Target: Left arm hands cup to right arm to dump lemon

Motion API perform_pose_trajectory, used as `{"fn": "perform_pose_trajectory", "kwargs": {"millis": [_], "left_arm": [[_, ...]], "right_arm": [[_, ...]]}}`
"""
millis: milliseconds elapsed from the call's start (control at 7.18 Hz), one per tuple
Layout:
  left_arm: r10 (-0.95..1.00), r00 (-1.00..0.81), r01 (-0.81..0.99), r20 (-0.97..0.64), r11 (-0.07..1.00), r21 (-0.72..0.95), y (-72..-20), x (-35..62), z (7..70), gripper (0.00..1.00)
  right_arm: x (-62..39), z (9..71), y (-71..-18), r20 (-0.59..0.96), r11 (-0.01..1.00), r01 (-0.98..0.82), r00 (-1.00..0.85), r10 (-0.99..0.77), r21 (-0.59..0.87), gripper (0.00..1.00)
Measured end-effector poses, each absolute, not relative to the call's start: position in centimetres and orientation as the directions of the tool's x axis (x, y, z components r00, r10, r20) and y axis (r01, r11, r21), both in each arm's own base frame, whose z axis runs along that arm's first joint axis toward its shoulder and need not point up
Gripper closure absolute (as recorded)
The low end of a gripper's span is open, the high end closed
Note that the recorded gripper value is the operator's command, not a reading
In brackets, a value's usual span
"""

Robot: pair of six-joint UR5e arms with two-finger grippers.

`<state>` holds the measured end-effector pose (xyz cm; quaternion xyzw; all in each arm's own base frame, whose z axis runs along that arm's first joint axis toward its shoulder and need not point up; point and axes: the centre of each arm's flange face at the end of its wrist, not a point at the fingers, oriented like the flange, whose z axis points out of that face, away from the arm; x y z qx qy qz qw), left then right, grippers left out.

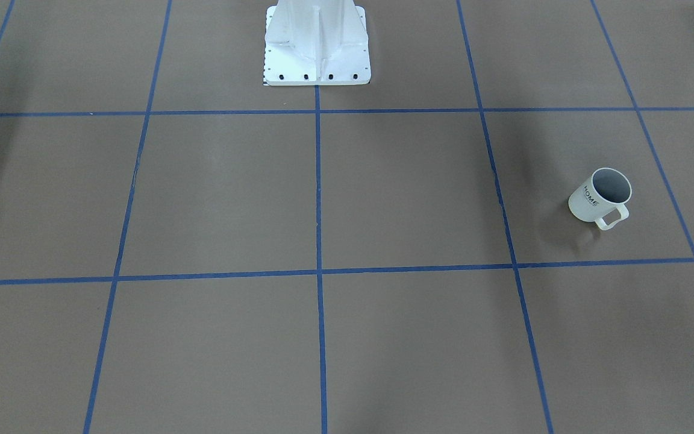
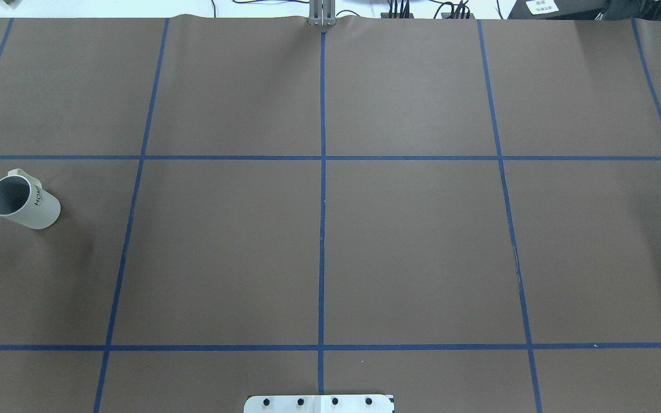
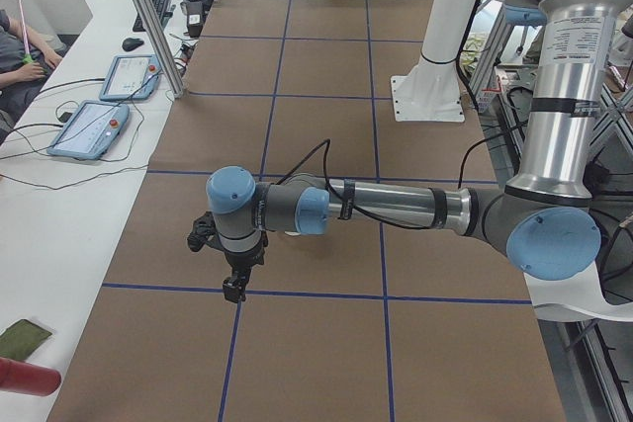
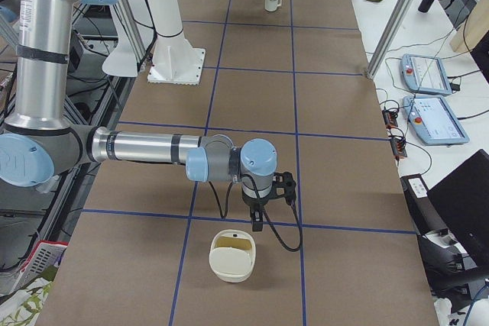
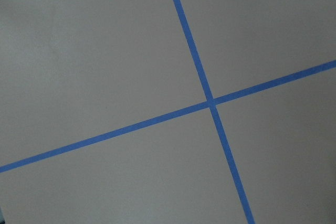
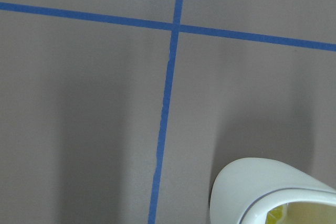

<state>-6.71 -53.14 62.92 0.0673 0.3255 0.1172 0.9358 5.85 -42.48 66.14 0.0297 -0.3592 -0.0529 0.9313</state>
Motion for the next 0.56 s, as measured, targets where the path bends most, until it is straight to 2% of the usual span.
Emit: {"fn": "perform_pose_trajectory", "kwargs": {"millis": [557], "left_arm": [[0.214,0.745,-0.132,-0.632,0.976,0.175,-53.1,-6.4,62.8,0.00]], "right_arm": [[8.8,64.0,-43.8,0.695,0.994,-0.002,0.715,-0.074,0.107,0.00]]}}
